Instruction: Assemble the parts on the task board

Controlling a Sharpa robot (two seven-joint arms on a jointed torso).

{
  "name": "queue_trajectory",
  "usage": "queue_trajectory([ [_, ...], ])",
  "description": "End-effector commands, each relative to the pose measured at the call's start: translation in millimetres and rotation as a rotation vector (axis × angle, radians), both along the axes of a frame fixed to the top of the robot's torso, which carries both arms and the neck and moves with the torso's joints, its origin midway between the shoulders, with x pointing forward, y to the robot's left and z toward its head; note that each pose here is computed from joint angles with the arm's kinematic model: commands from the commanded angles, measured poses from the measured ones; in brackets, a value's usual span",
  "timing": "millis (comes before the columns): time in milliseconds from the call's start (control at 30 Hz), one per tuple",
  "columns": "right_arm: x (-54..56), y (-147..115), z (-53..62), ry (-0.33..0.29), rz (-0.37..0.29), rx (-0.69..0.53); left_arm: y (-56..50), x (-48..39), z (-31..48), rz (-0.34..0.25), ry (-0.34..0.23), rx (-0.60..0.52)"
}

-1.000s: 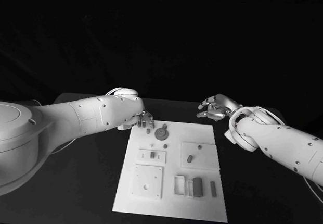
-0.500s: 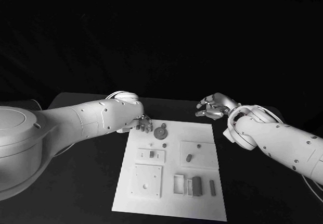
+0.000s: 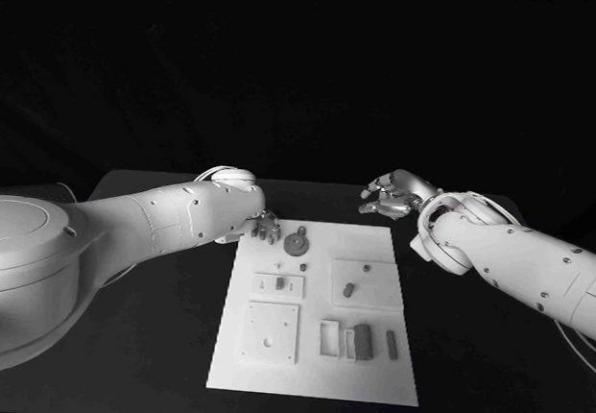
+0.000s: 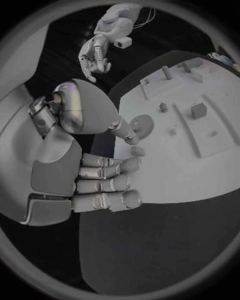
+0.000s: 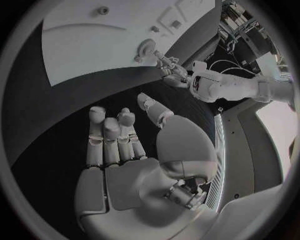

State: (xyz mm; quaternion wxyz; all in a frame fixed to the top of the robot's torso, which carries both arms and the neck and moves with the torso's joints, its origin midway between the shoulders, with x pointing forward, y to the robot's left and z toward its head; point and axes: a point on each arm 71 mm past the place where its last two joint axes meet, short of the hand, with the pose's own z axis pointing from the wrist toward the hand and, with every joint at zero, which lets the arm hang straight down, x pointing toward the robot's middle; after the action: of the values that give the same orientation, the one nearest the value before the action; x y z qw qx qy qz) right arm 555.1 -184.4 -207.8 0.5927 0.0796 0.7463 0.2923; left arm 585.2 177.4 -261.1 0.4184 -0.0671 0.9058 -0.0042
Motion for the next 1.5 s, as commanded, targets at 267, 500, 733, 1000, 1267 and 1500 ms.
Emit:
queue_trajectory([
  [267,-0.9,2.2,0.1,0.008,0.015,-0.006,-4.4,-0.9,-4.2,-0.005,-0.010,-0.018],
  [500,-0.9,3.1,0.5,0.007,0.017,-0.006,-5.4,-2.0,-7.4,-0.004,0.001,-0.023],
  [733,-0.7,3.2,0.5,0.008,0.017,-0.006,-4.1,-1.4,-7.6,0.002,-0.004,-0.030],
  [1000,-0.6,3.2,0.3,0.010,0.017,-0.007,-3.7,-1.9,-8.2,0.008,0.007,-0.047],
  [1267,-0.4,3.5,-0.2,0.015,0.018,-0.009,-5.6,-2.7,-8.9,-0.002,0.020,-0.057],
  [1500,-0.2,3.4,-0.5,0.018,0.018,-0.011,-5.5,-2.6,-8.7,0.000,0.019,-0.072],
])
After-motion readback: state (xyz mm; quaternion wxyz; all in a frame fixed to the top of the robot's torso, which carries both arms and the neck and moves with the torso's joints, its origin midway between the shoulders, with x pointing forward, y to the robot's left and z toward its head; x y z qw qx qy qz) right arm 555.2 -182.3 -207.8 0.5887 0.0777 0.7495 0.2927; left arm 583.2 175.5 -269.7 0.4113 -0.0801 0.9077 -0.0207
